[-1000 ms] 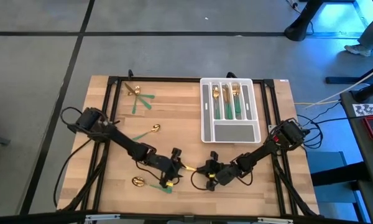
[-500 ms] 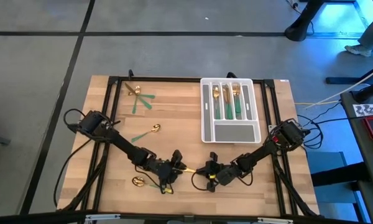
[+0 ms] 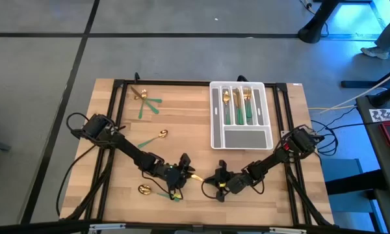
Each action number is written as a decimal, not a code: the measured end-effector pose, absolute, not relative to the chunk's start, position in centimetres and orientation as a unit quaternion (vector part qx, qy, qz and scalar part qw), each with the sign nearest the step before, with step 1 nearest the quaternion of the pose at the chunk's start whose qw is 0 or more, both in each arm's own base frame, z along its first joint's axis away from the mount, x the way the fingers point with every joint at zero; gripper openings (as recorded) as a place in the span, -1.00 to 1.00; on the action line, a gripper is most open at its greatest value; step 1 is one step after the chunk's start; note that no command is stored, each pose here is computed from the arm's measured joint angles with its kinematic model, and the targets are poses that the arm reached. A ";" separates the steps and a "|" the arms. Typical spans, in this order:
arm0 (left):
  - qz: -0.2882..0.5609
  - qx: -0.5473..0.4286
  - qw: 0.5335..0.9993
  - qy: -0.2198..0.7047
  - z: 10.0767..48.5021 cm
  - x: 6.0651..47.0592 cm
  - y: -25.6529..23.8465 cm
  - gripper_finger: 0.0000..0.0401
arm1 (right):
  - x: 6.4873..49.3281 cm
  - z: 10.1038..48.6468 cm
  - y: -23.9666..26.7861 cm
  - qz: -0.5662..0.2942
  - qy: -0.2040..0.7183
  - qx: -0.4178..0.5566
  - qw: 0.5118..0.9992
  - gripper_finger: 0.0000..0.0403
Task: Sort silverware
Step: Put the green knife into the silverware tray
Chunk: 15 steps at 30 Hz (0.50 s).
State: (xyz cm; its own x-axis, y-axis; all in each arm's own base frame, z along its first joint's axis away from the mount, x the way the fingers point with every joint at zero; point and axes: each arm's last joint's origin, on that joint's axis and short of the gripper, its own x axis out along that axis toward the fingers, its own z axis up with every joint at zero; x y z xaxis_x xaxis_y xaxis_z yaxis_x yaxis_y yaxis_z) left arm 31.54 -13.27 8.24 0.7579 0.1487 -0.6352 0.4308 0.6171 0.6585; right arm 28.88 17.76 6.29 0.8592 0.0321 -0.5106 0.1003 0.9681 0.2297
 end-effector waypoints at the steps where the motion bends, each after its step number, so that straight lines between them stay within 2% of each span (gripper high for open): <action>1: -0.084 0.429 0.833 0.338 8.2 31.5 -13.3 -0.11 | 28.9 6.3 17.8 -0.018 0.264 0.125 0.956 -1.00; 6: -0.067 0.407 0.844 0.343 8.2 31.4 -13.2 -0.11 | 28.9 6.5 17.7 -0.036 0.253 0.115 0.960 -0.98; 10: -0.038 0.353 0.865 0.354 8.0 31.3 -13.1 -0.11 | 28.9 7.3 17.8 -0.058 0.235 0.063 0.968 -0.97; 15: -0.011 0.299 0.887 0.352 7.9 31.2 -13.3 -0.12 | 29.1 10.7 18.6 -0.044 0.201 0.036 0.978 -0.97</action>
